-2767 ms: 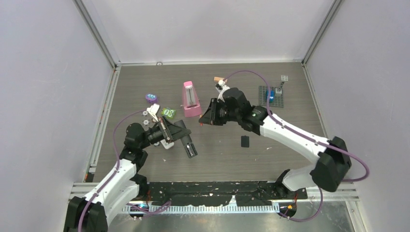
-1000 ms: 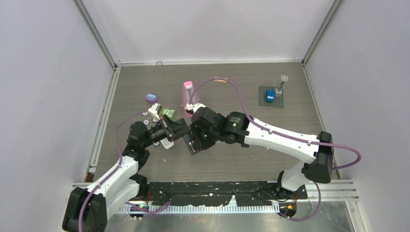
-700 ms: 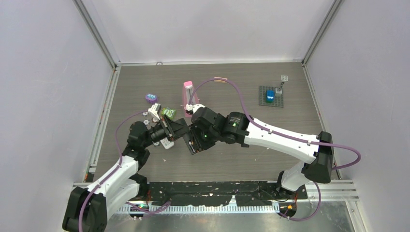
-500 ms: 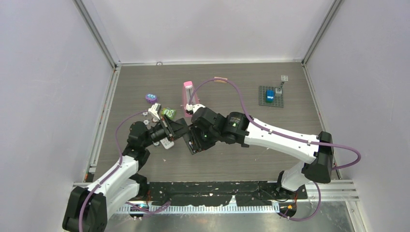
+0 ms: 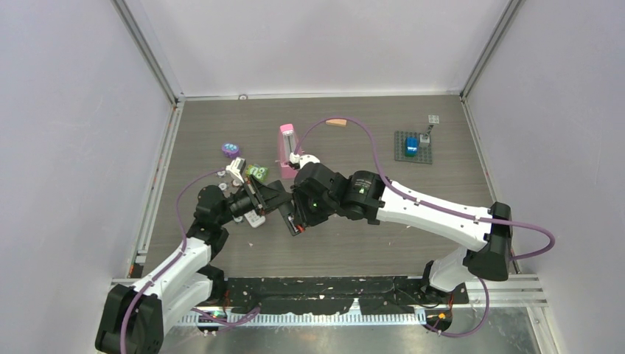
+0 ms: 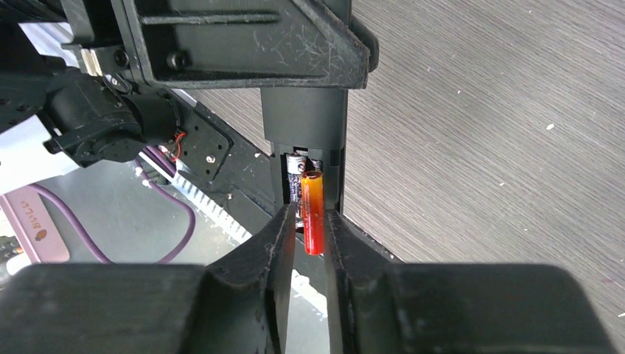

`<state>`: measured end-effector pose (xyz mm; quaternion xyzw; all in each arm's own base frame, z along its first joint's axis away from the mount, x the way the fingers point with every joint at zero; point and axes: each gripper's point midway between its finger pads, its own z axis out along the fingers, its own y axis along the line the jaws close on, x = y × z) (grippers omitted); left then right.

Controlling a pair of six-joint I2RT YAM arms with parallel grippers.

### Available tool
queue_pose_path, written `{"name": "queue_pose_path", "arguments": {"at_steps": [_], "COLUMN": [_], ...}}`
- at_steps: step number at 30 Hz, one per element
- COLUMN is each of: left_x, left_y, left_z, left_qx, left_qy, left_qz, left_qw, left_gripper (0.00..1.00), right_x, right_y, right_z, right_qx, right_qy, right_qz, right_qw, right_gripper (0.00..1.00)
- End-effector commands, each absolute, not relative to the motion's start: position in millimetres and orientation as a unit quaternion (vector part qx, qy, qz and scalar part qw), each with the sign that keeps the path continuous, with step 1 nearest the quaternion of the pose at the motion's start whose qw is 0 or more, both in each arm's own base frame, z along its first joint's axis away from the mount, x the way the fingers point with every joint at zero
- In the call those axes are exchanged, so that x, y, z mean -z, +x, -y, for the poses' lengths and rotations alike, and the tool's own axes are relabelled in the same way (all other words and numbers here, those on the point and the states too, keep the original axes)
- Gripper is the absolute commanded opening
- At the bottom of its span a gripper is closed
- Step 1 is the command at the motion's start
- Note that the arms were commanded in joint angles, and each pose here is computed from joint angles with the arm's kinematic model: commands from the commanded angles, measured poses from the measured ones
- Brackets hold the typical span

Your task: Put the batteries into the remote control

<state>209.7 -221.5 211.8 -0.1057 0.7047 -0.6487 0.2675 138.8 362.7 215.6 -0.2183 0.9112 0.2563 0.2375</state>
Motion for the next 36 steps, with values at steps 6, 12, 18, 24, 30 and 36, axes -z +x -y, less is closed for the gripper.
{"name": "queue_pose_path", "arguments": {"at_steps": [6, 12, 18, 24, 30, 36], "left_x": [-224, -224, -227, -228, -229, -233], "left_y": [209, 209, 209, 209, 209, 208], "left_z": [222, 222, 223, 223, 223, 223], "left_qx": [0.66, 0.661, 0.664, 0.665, 0.67, 0.684], "left_qy": [-0.09, -0.09, -0.09, -0.094, -0.102, -0.118], "left_qz": [-0.689, -0.689, -0.687, -0.685, -0.683, -0.672], "left_qw": [0.285, 0.284, 0.282, 0.281, 0.273, 0.256], "left_gripper": [0.0, 0.0, 0.0, 0.0, 0.0, 0.0], "right_x": [-232, -219, -203, -204, -232, -277], "right_y": [148, 149, 145, 147, 156, 160], "right_z": [-377, -375, -374, -372, -372, -367], "right_qx": [-0.284, -0.271, -0.258, -0.253, -0.275, -0.346], "right_qy": [-0.193, -0.191, -0.197, -0.192, -0.166, -0.115], "right_qz": [-0.9, -0.907, -0.914, -0.916, -0.905, -0.873], "right_qw": [0.267, 0.259, 0.241, 0.246, 0.28, 0.323], "right_gripper": [0.17, 0.12, 0.09, 0.08, 0.12, 0.27]}}
